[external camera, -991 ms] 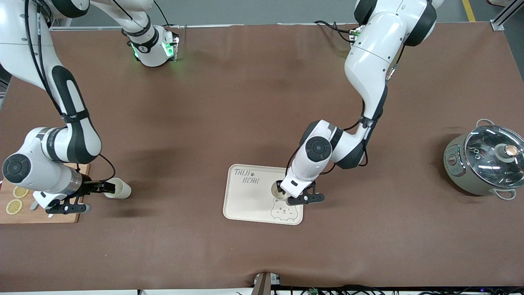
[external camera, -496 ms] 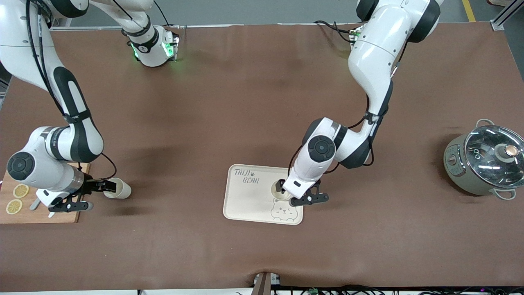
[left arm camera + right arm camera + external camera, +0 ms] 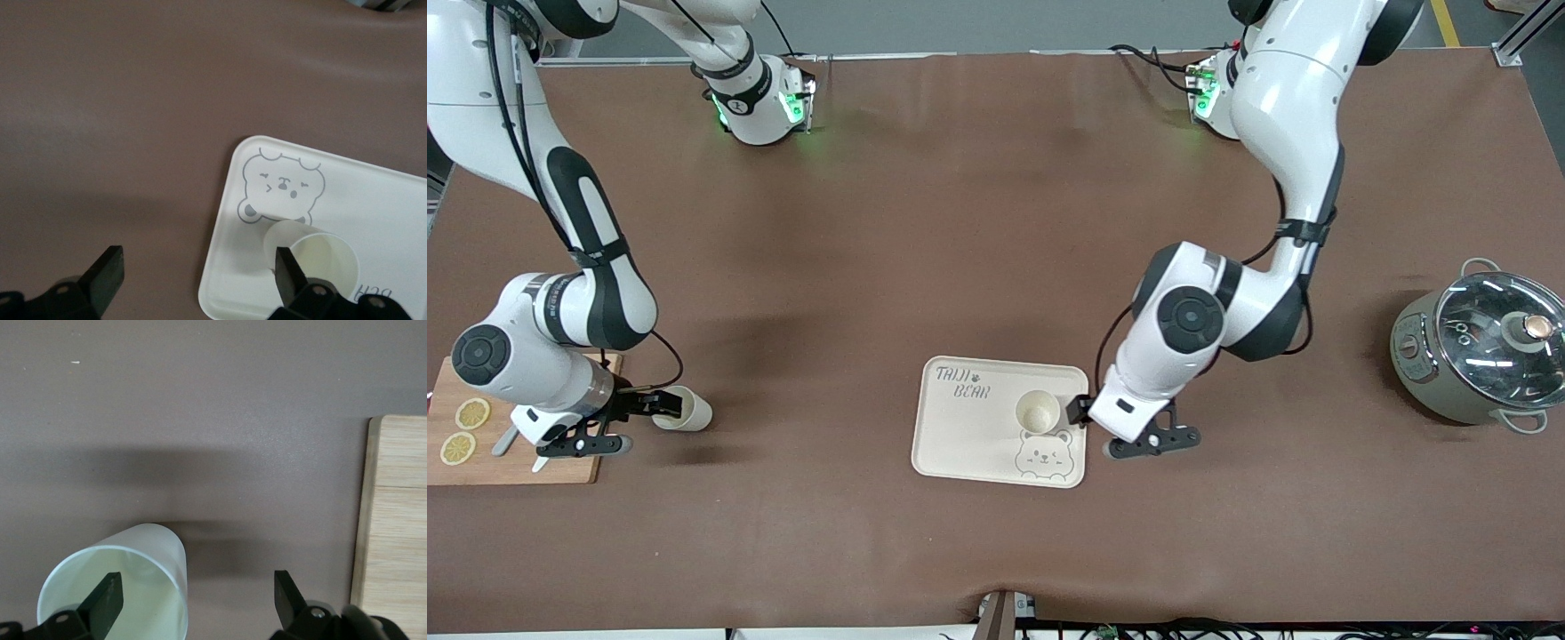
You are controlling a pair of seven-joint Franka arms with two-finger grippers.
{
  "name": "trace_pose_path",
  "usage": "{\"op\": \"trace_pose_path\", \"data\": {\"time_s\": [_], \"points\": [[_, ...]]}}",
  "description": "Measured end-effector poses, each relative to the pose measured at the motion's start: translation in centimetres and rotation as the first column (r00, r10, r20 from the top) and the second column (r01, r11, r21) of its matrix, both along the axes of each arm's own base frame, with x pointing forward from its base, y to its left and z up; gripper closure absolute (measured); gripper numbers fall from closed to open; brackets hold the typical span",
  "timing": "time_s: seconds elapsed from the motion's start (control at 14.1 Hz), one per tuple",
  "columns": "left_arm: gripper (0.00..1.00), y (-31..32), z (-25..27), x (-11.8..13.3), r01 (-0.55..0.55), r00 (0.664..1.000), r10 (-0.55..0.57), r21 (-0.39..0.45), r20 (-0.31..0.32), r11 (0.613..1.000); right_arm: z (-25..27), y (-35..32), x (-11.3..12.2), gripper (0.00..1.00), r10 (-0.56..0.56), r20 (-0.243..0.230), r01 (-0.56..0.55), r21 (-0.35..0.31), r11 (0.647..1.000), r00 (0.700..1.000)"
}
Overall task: Place white IKEA cup upright on tray with both arms
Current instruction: 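Release the cup on the tray and withdraw the left gripper, then grasp the white cup by the cutting board with the right gripper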
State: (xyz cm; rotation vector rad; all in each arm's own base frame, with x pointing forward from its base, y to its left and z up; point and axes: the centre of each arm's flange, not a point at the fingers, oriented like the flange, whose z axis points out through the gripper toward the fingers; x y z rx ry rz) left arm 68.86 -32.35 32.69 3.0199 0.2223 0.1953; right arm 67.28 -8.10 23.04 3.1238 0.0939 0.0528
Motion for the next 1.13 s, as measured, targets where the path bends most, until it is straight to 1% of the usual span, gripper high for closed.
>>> {"op": "trace_pose_path", "data": {"time_s": [0.28,0.5,0.64,0.71,0.78,0.92,0.99,1.13], "points": [[0.00,5.8,1.6,2.0,0.051,0.999,-0.051,0.025,-0.005,0.998,-1.0,0.1,-0.3,0.00,0.001,0.007,-0.001,0.001,1.000,1.000],[0.00,11.0,4.4,3.0,0.093,0.996,-0.093,0.043,-0.008,0.995,-1.2,0.1,-0.2,0.00,0.001,0.014,-0.001,0.001,1.000,1.000],[0.00,15.1,6.2,3.8,0.103,0.995,-0.103,0.051,0.003,0.993,-1.2,0.1,-0.2,0.00,0.002,0.015,-0.002,0.002,1.000,1.000],[0.00,17.4,7.0,4.1,0.114,0.993,-0.114,0.058,0.005,0.992,-1.2,0.2,-0.2,0.07,0.002,0.015,-0.002,0.002,1.000,1.000],[0.00,20.0,8.0,4.3,0.128,0.992,-0.128,0.064,0.001,0.990,-1.2,0.3,-0.2,0.20,0.004,0.015,-0.004,0.003,1.000,1.000],[0.00,24.6,10.7,4.2,0.135,0.991,-0.135,0.040,0.005,0.990,-1.2,0.4,-0.2,0.41,0.005,0.015,-0.005,0.005,1.000,1.000],[0.00,25.9,12.0,4.0,0.130,0.991,-0.131,0.031,0.015,0.991,-1.2,0.4,-0.2,0.52,0.005,0.015,-0.005,0.005,1.000,1.000],[0.00,26.3,13.9,3.4,0.128,0.991,-0.129,0.029,0.020,0.991,-1.2,0.5,-0.2,0.72,0.006,0.015,-0.006,0.005,1.000,1.000]]}}
